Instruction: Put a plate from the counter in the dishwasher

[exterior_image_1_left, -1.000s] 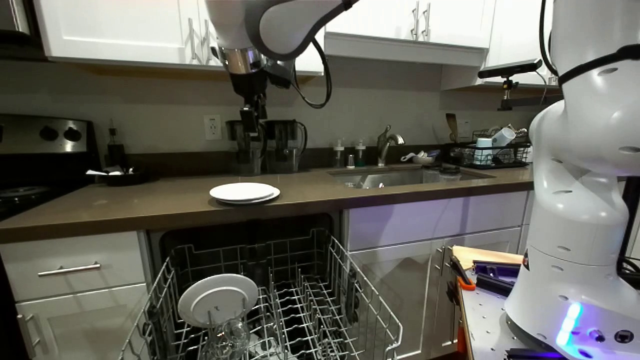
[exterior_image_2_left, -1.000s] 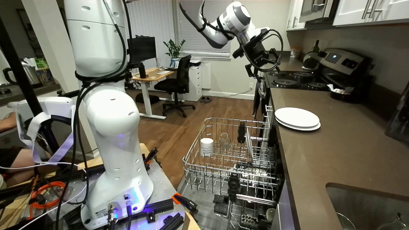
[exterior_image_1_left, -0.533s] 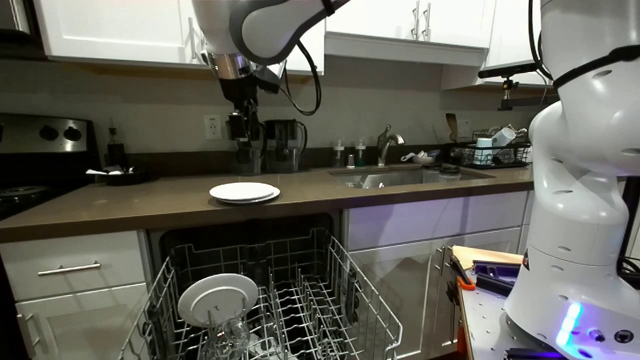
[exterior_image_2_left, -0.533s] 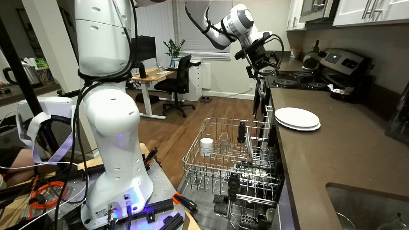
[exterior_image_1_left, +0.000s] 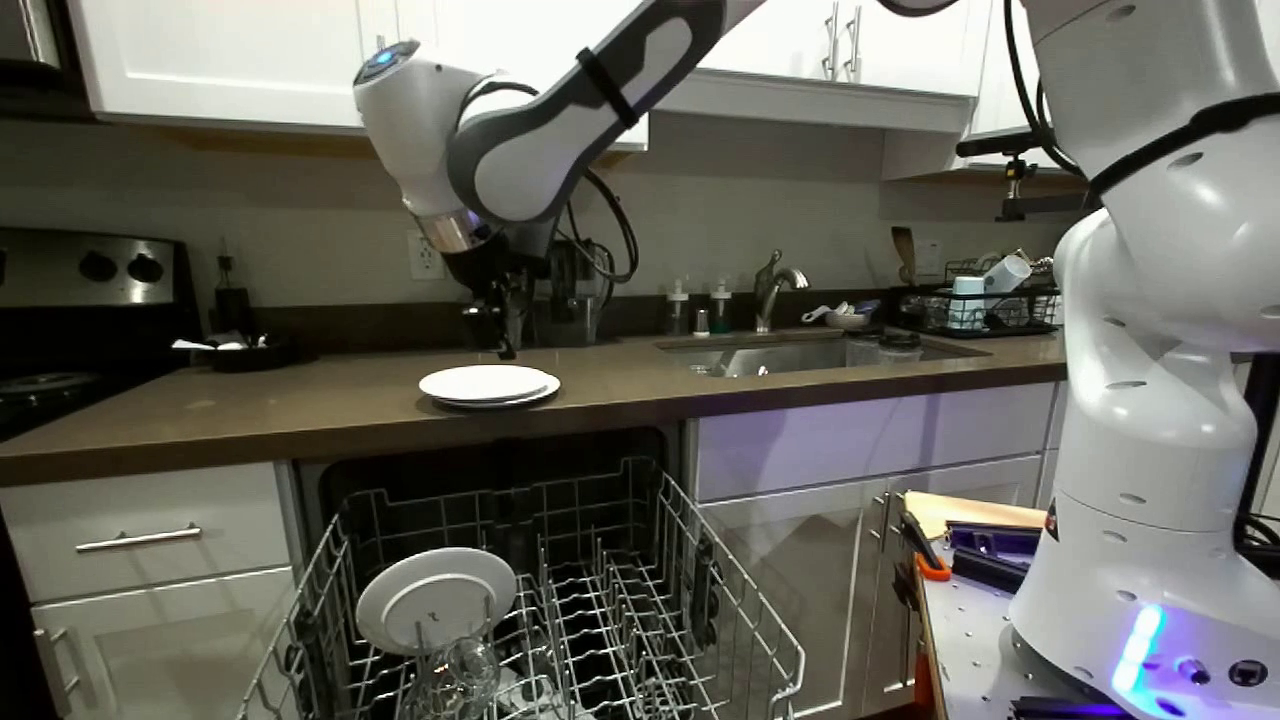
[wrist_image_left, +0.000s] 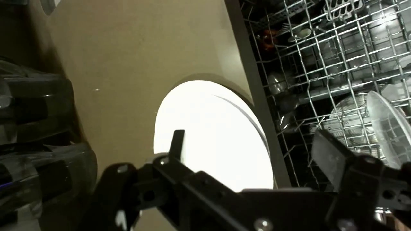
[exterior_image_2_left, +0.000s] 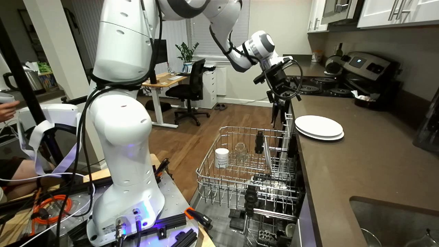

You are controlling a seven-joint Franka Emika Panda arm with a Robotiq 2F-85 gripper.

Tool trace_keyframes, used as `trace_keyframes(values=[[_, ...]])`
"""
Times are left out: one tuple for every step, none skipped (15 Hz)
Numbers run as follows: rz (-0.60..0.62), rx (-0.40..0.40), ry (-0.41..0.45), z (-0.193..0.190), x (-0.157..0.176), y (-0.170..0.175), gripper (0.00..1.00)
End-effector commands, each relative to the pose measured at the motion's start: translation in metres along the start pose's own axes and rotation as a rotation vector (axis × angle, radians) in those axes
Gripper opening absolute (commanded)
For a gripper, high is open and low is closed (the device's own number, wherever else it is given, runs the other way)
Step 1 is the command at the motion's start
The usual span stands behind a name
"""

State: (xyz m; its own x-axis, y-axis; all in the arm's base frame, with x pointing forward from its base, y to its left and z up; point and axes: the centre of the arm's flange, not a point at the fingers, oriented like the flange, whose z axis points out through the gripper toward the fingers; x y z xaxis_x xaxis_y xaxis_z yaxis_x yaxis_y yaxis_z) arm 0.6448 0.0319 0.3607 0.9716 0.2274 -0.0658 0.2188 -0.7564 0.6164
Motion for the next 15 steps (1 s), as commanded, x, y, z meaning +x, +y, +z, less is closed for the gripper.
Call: trace_keyframes(values=[[0.038, -0.089, -0.018, 0.019, 0.041, -0.020, 1.00], [0.039, -0.103, -0.027, 0.022, 0.049, -0.024, 1.00], [0.041, -0.114, -0.032, 0.024, 0.055, -0.027, 1.00], [0.051, -0.129, -0.035, 0.026, 0.061, -0.030, 1.00], [0.057, -0.139, -0.035, 0.028, 0.067, -0.032, 1.00], [0.063, -0.142, -0.035, 0.030, 0.073, -0.035, 1.00], [0.070, -0.145, -0.038, 0.031, 0.077, -0.037, 1.00], [0.085, -0.161, -0.038, 0.033, 0.082, -0.039, 1.00], [0.097, -0.169, -0.040, 0.035, 0.086, -0.039, 1.00], [0.112, -0.183, -0.041, 0.038, 0.091, -0.041, 1.00], [0.122, -0.191, -0.042, 0.040, 0.095, -0.042, 1.00], [0.132, -0.199, -0.043, 0.042, 0.099, -0.044, 1.00], [0.141, -0.203, -0.042, 0.044, 0.103, -0.045, 1.00], [0.154, -0.199, -0.039, 0.045, 0.108, -0.046, 1.00], [0.168, -0.195, -0.034, 0.045, 0.112, -0.047, 1.00]])
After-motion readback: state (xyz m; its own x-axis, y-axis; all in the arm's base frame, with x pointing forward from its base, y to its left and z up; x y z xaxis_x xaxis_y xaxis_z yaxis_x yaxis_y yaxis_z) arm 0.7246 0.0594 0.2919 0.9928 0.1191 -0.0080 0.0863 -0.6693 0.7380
